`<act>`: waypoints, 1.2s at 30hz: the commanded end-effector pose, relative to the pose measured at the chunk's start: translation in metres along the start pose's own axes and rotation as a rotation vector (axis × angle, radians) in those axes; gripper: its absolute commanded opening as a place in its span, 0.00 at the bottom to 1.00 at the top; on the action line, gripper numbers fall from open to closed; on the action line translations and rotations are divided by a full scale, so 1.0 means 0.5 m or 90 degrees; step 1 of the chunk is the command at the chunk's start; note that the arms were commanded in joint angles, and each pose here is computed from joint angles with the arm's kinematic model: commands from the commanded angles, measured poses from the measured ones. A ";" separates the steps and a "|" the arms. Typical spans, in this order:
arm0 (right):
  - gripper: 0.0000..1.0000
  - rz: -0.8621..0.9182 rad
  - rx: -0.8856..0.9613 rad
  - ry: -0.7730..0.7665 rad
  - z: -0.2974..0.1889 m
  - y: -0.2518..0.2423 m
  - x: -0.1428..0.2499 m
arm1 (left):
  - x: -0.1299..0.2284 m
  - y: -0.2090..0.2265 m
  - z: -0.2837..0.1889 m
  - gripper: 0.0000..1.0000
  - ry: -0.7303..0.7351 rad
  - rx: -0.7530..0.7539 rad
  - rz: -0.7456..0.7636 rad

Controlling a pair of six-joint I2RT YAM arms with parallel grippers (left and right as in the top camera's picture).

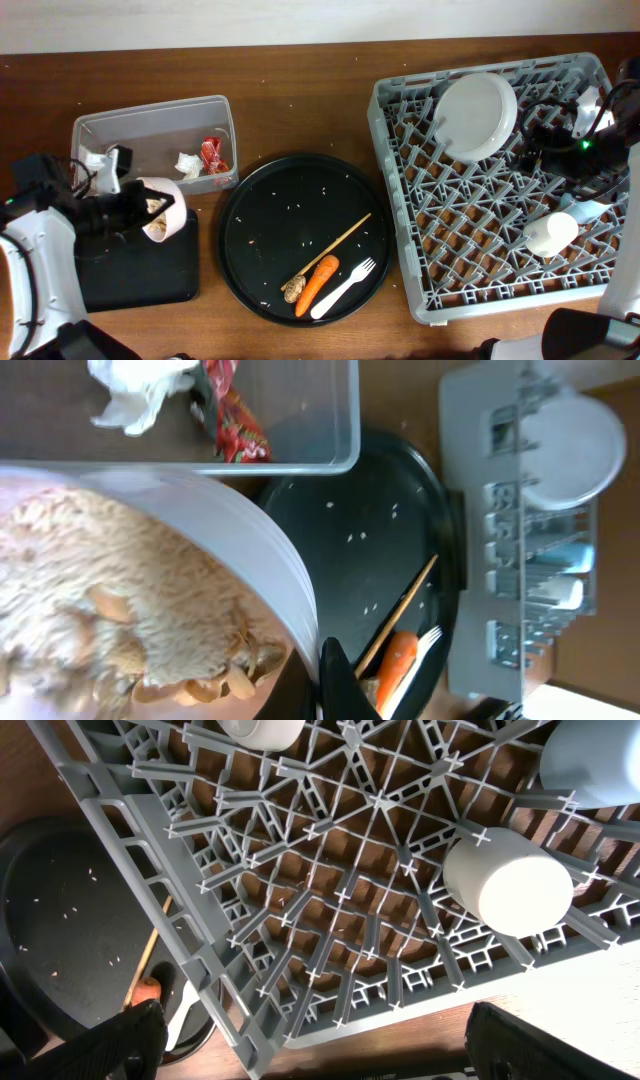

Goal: Sort waste into correct bins and load items into the dishwasher rack
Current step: 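Tip the bowl with the left gripper to pour rice onto the rectangular tray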

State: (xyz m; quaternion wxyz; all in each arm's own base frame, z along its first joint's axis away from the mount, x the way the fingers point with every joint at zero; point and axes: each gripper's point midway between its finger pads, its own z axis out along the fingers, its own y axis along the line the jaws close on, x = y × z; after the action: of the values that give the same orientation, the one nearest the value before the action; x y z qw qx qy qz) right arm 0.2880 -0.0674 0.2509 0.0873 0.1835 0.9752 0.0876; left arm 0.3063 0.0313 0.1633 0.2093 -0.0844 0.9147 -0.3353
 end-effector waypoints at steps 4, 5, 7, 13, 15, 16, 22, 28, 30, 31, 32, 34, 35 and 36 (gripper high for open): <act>0.98 -0.010 -0.004 0.002 -0.001 0.006 0.007 | 0.015 0.009 -0.006 0.00 -0.057 0.095 -0.023; 0.98 -0.010 -0.004 0.002 -0.001 0.006 0.007 | 0.019 0.018 -0.005 0.00 -0.060 0.096 -0.034; 0.98 -0.010 -0.004 0.002 -0.001 0.006 0.007 | 0.024 0.031 -0.003 0.00 -0.076 0.116 -0.054; 0.98 -0.010 -0.004 0.002 -0.001 0.005 0.007 | 0.018 0.016 -0.023 0.00 -0.141 0.207 -0.040; 0.98 -0.010 -0.004 0.002 -0.001 0.005 0.007 | 0.018 0.009 -0.032 0.00 -0.168 0.241 -0.039; 0.98 -0.010 -0.004 0.002 -0.001 0.005 0.007 | 0.020 0.011 -0.035 0.00 -0.177 0.251 -0.045; 0.98 -0.010 -0.004 0.002 -0.001 0.005 0.007 | 0.023 0.024 -0.039 0.00 -0.192 0.263 -0.067; 0.98 -0.010 -0.004 0.002 -0.001 0.005 0.007 | 0.021 0.020 -0.042 0.00 -0.201 0.271 -0.052; 0.98 -0.010 -0.004 0.002 -0.001 0.005 0.007 | 0.023 0.020 -0.041 0.00 -0.201 0.270 -0.046; 0.98 -0.010 -0.004 0.002 -0.001 0.005 0.007 | 0.024 0.020 -0.040 0.00 -0.201 0.270 -0.044; 0.98 -0.010 -0.004 0.002 -0.001 0.005 0.007 | 0.025 0.020 -0.039 0.00 -0.202 0.270 -0.041; 0.98 -0.010 -0.004 0.002 -0.001 0.005 0.007 | 0.029 0.021 -0.037 0.00 -0.202 0.269 -0.032; 0.98 -0.010 -0.004 0.002 -0.001 0.005 0.007 | 0.030 0.021 -0.036 0.00 -0.202 0.269 -0.033; 0.98 -0.010 -0.004 0.002 -0.001 0.005 0.007 | 0.030 0.021 -0.035 0.00 -0.202 0.269 -0.033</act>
State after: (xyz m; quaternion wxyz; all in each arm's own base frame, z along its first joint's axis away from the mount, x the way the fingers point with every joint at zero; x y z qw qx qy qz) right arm 0.2880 -0.0674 0.2509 0.0874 0.1830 0.9753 0.0875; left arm 0.2852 0.0466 0.1622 0.3394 -0.1232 0.7891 -0.4970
